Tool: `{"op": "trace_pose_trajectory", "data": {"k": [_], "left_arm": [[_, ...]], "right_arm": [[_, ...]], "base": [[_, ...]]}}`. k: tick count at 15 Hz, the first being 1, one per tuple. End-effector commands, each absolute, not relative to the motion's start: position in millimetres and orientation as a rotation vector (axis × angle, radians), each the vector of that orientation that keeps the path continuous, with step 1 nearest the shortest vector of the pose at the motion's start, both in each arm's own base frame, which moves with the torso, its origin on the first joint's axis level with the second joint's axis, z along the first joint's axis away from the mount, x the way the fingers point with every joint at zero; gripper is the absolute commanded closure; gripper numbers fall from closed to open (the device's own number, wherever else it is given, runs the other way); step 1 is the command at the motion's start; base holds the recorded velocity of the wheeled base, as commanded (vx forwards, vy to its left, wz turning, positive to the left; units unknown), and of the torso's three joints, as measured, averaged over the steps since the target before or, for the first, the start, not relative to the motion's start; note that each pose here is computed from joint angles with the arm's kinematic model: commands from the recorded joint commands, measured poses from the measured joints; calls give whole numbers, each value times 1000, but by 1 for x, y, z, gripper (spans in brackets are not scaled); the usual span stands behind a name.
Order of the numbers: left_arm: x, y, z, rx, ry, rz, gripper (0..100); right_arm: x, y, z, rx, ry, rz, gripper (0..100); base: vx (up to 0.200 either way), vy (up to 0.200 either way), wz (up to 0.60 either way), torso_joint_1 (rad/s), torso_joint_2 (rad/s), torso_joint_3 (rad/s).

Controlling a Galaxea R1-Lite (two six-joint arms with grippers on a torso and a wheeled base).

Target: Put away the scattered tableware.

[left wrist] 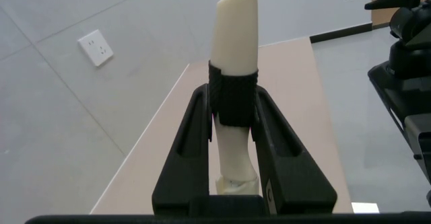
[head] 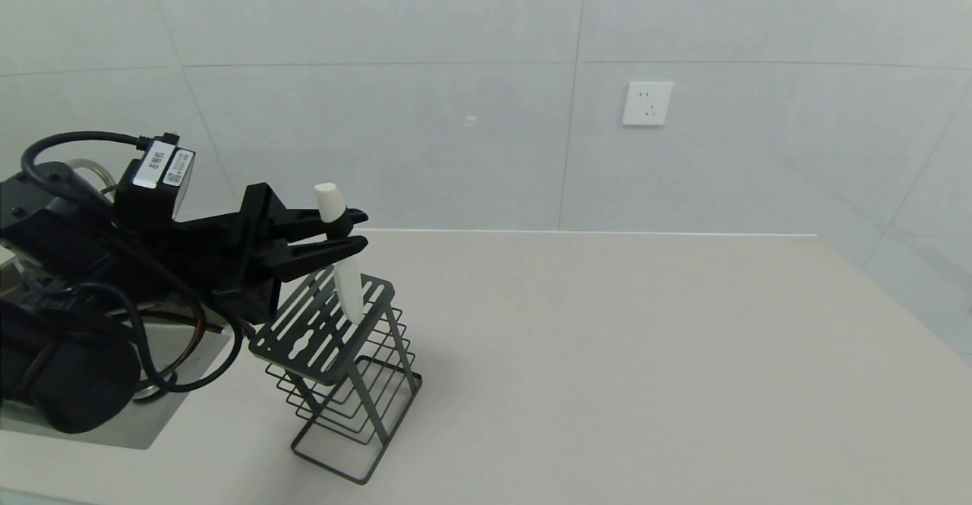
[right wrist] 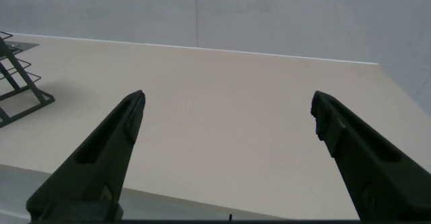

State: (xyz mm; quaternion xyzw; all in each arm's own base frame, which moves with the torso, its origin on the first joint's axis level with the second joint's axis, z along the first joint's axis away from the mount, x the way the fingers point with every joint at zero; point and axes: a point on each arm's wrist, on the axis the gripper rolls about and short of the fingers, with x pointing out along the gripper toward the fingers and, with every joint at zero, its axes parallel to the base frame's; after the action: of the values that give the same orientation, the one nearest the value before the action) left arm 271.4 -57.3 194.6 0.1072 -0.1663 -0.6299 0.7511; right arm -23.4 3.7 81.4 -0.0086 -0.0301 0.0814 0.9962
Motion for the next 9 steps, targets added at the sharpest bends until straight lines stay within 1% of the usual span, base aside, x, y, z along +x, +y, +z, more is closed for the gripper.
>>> {"op": "trace_pose_trajectory", "data": {"k": [1, 5, 9], "left_arm": [[276, -58, 189, 231, -351, -1376, 100], [277, -59, 188, 233, -354, -1380, 100], [281, -58, 181, 237, -345, -1372, 100]], "right_arm": [[-23, 4, 81, -17, -59, 164, 0], [-23, 4, 81, -17, -59, 164, 0], [-23, 4, 81, -17, -59, 164, 0]], "base": [[0, 0, 0, 0, 0, 0], [0, 0, 0, 0, 0, 0], [0, 0, 0, 0, 0, 0]]}}
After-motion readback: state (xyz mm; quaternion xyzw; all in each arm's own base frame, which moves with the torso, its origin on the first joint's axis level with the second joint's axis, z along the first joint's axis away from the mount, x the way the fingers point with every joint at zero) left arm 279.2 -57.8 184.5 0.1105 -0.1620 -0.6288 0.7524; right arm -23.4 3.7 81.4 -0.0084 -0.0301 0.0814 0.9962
